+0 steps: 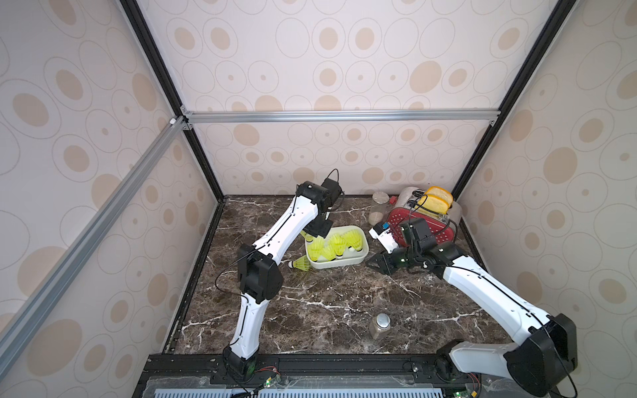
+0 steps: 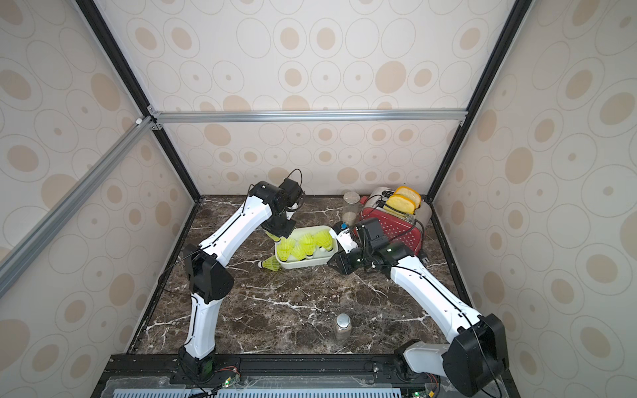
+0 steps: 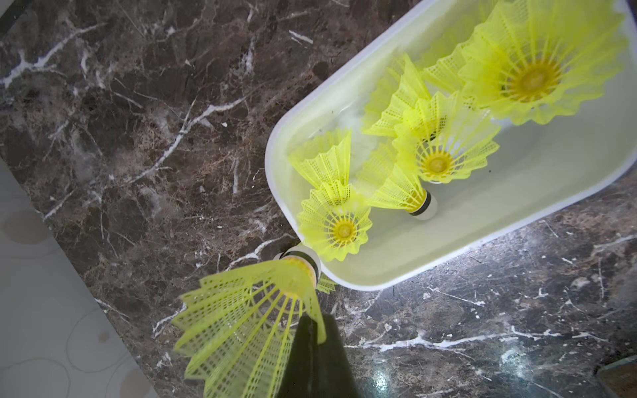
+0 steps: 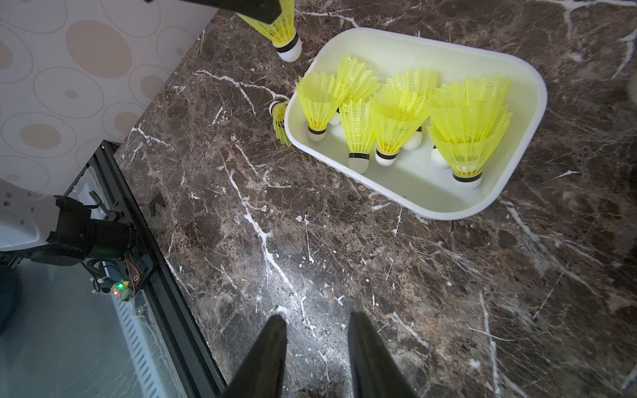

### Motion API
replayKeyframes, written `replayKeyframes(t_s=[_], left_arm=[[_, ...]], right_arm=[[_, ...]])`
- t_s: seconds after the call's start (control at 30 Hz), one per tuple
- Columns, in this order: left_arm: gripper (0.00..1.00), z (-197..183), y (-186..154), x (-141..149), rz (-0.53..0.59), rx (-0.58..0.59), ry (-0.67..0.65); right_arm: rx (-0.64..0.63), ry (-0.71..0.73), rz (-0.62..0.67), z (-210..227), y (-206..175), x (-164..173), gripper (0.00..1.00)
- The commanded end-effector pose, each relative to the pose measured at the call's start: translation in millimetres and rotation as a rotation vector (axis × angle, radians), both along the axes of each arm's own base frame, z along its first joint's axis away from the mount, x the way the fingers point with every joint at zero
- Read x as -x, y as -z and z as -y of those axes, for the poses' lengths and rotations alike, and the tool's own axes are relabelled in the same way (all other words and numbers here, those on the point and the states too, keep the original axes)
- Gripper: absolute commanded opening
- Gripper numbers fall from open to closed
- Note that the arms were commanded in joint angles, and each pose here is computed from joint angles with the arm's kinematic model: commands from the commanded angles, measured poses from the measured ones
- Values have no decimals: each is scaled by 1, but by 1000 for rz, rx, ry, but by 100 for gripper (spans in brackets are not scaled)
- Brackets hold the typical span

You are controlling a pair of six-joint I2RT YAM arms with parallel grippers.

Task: Put the shuttlecocks into the storage box
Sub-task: Place the shuttlecock in the storage box.

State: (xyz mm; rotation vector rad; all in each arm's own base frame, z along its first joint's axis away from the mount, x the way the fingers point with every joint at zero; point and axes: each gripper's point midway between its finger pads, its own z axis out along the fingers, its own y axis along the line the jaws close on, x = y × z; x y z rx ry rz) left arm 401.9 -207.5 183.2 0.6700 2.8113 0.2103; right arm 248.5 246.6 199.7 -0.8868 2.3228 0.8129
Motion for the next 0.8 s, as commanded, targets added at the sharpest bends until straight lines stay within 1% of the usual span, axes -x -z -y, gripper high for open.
replayKeyframes(t_s=[0.0,0.07,0.13,0.3,0.37,0.53,0.67,0.77], left_arm=[[0,4,5,-5,-29,-3,59],[0,9,15,-6,-55,8,66],[0,13,23,-6,-74,15,68],[0,17,29,-6,-91,30,63],[0,17,31,-6,-100,33,60],[0,17,41,-1,-141,25,47],[0,13,42,-2,-137,5,39],[0,12,45,-3,-145,-1,32]], right_arm=[[7,6,41,-1,-7,-5,36],[-1,27,74,-2,-9,-15,37],[-18,79,113,-2,-12,-30,38],[-173,229,165,-1,-17,-69,41],[-205,283,144,0,-14,-83,42],[-222,385,75,1,-3,-106,42],[-272,422,28,-5,0,-118,43],[-315,421,-1,-13,3,-124,43]])
